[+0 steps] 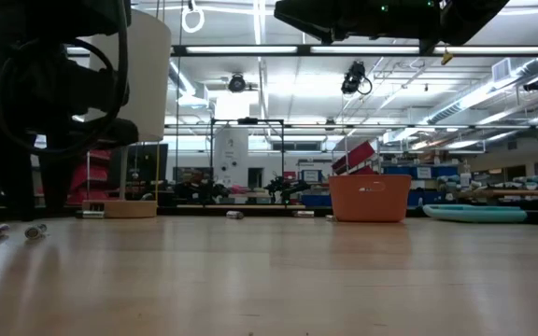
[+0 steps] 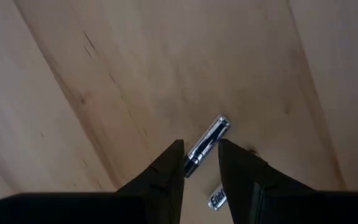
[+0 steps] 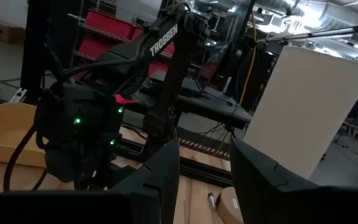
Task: Sort batteries
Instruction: Put the silver battery into the yellow bin
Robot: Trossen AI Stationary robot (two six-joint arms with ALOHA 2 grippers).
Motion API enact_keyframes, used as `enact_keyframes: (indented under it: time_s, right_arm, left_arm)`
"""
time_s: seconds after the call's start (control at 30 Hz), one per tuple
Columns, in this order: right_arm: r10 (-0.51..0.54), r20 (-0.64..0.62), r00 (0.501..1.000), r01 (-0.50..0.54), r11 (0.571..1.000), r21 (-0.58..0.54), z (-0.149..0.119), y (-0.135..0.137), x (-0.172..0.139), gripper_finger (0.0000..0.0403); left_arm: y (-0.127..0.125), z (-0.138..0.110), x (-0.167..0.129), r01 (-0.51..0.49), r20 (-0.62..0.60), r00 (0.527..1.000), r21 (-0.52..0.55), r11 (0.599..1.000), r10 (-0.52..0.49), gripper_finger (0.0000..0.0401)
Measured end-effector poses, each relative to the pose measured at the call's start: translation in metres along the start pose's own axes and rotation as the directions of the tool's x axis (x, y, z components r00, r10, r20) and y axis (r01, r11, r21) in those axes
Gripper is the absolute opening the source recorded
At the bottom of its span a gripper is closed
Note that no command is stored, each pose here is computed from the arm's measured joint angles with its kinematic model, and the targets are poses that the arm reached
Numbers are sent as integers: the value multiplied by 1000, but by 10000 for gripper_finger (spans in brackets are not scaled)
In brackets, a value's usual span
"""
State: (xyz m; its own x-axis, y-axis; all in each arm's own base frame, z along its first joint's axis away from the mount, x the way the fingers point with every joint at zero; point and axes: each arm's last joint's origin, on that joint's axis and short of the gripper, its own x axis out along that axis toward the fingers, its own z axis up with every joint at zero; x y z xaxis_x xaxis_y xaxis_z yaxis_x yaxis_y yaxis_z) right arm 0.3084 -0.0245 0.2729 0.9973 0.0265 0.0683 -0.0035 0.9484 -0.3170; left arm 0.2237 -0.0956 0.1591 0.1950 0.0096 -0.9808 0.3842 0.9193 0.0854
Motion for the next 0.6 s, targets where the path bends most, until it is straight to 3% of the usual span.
enact_keyframes:
  time_s: [0.6]
  right_arm:
    - [0, 0, 1000, 0, 1000, 1, 0, 0, 0, 128]
  left_arm:
    - [3, 13, -10, -71, 56, 996, -10, 997, 72, 101]
